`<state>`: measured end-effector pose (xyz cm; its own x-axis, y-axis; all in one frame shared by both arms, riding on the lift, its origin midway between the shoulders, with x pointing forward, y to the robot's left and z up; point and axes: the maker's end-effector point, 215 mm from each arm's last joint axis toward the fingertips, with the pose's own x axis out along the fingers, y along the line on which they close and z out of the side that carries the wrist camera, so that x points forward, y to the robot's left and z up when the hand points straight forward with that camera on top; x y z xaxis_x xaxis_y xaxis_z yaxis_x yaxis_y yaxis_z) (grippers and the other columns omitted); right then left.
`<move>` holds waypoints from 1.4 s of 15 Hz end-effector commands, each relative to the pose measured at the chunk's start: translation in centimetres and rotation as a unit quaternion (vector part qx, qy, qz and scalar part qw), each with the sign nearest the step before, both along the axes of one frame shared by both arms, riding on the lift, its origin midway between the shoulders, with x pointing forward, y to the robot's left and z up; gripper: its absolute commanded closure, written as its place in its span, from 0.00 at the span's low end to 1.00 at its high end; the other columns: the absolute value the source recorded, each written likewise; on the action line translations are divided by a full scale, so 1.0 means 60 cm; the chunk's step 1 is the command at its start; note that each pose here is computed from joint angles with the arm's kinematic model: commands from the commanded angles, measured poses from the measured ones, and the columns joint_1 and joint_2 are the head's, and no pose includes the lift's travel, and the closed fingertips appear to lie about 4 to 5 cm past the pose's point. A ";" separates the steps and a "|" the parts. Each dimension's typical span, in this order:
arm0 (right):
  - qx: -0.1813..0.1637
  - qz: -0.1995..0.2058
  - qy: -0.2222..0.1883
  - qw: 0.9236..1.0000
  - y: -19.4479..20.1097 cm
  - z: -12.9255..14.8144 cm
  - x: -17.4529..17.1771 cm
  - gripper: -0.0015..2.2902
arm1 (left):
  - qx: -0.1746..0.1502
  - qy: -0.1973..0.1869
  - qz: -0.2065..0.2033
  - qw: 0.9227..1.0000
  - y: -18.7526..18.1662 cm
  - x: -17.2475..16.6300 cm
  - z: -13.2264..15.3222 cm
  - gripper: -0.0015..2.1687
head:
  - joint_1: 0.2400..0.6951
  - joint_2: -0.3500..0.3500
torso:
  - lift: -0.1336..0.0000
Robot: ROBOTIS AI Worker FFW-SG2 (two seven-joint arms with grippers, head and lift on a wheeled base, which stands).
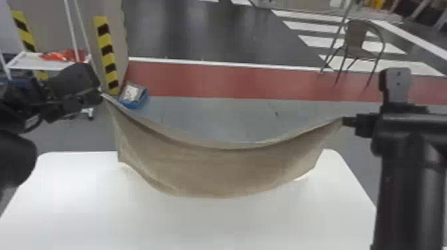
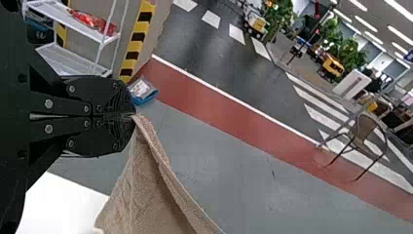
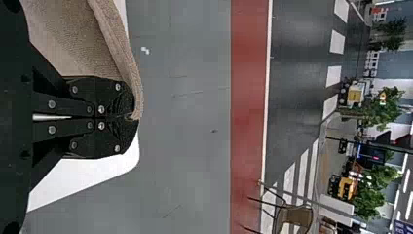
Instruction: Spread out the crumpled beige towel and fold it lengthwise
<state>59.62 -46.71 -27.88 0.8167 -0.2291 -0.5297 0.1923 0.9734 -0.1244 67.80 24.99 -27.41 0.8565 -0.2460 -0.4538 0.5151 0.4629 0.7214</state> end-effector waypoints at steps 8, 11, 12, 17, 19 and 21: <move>0.006 0.021 0.003 1.000 -0.003 -0.017 -0.034 0.87 | -0.039 -0.007 0.095 0.995 0.112 -0.015 -0.002 0.99 | 0.54 0.28 | 1.00; -0.012 0.048 0.026 0.998 0.018 -0.103 -0.133 0.87 | -0.028 0.005 0.100 0.995 0.143 -0.116 -0.087 0.99 | 0.76 0.31 | 1.00; -0.019 0.059 0.022 0.998 0.024 -0.113 -0.160 0.87 | -0.027 0.008 0.103 0.994 0.149 -0.148 -0.111 0.99 | 0.84 0.32 | 1.00; -0.048 0.108 0.053 0.991 0.055 -0.206 -0.291 0.87 | 0.009 0.024 0.084 0.996 0.174 -0.268 -0.217 0.99 | 1.00 0.34 | 1.00; -0.051 0.126 0.070 0.988 0.073 -0.246 -0.328 0.87 | 0.023 0.050 0.075 0.996 0.188 -0.319 -0.271 0.99 | 1.00 0.36 | 1.00; -0.055 0.141 0.077 0.985 0.085 -0.274 -0.354 0.87 | 0.033 0.071 0.081 0.994 0.212 -0.358 -0.309 0.99 | 1.00 0.38 | 1.00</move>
